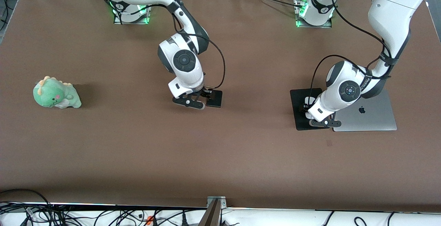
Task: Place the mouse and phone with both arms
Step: 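Lower the mouse onto the pad while the right gripper grasps the phone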
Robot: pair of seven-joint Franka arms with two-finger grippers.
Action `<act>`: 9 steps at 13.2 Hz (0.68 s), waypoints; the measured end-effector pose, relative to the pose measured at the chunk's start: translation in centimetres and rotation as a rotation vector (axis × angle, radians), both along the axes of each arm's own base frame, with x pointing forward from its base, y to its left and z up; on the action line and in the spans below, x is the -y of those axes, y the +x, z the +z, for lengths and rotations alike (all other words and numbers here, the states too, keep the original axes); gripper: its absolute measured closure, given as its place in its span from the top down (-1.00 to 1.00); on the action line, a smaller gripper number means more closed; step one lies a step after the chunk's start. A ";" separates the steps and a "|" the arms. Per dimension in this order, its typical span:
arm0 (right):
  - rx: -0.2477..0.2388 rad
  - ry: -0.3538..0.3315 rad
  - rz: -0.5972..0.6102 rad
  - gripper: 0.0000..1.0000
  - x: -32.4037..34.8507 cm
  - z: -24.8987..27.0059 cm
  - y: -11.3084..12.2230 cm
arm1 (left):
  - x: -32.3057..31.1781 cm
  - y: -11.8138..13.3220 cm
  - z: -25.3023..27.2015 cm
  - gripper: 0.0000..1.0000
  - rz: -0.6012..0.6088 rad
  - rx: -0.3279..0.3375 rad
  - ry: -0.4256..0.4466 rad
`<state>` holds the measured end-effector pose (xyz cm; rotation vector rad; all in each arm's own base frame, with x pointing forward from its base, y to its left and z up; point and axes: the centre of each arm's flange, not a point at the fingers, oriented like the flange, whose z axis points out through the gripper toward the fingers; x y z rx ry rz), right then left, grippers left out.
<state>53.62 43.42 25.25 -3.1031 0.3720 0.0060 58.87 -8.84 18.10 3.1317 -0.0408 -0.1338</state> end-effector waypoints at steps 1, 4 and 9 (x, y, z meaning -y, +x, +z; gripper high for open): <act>0.005 0.003 0.000 1.00 -0.5 -0.7 -0.3 | 0.0 0.0 0.0 0.87 0.001 0.001 0.000; 0.028 0.020 0.000 1.00 -1.5 -2.7 -0.7 | -0.3 0.5 0.6 1.00 0.008 0.014 0.001; 0.058 0.034 0.010 1.00 -2.7 -5.3 -1.3 | -0.6 1.2 3.7 1.00 0.009 0.046 0.026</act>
